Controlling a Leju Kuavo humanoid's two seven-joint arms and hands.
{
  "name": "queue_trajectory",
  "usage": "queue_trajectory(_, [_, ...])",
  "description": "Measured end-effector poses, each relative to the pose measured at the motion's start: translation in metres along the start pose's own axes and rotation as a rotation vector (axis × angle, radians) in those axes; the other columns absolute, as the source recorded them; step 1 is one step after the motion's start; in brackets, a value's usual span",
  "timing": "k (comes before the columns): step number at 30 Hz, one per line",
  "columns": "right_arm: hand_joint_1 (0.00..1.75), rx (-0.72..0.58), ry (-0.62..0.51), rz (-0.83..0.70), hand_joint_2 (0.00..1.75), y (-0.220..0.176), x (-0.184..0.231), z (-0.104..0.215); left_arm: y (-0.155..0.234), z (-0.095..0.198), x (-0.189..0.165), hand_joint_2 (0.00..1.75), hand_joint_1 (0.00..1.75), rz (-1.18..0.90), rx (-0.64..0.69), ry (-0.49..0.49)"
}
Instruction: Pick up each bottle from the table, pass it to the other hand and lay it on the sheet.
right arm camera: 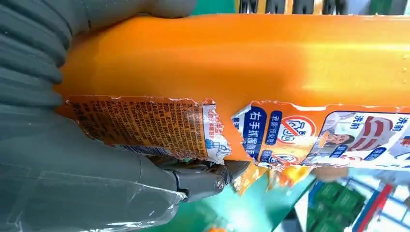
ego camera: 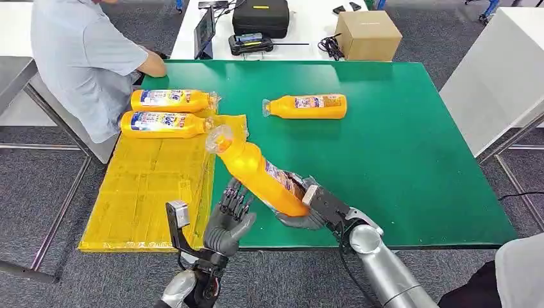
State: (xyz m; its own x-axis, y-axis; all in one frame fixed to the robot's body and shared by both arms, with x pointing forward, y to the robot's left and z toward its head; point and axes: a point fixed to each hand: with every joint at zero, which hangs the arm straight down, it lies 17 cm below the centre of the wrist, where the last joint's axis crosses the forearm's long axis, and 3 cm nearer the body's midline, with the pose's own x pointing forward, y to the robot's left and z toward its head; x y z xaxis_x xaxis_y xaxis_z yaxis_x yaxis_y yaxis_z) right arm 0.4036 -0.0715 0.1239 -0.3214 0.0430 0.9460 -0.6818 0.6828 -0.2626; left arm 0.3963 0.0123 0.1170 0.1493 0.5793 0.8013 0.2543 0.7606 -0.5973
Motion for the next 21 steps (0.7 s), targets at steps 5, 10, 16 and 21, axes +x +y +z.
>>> queue_trajectory(5, [1.75,0.059,-0.017,0.002,1.75,0.011,0.004,-0.005,-0.013,-0.006,0.001,1.75,0.00,-0.038,-0.056,-0.015])
queue_trajectory(10, [1.75,0.092,-0.010,0.012,1.75,0.019,0.002,-0.009,-0.009,-0.011,0.016,1.75,0.00,-0.165,-0.015,-0.111])
queue_trajectory(16, [1.75,0.131,-0.004,0.024,1.75,0.031,-0.001,-0.010,-0.008,-0.018,0.029,1.75,0.00,-0.223,0.014,-0.165])
queue_trajectory(21, [1.75,0.161,-0.002,0.032,1.75,0.039,-0.002,-0.012,-0.009,-0.021,0.036,1.75,0.00,-0.208,0.018,-0.183])
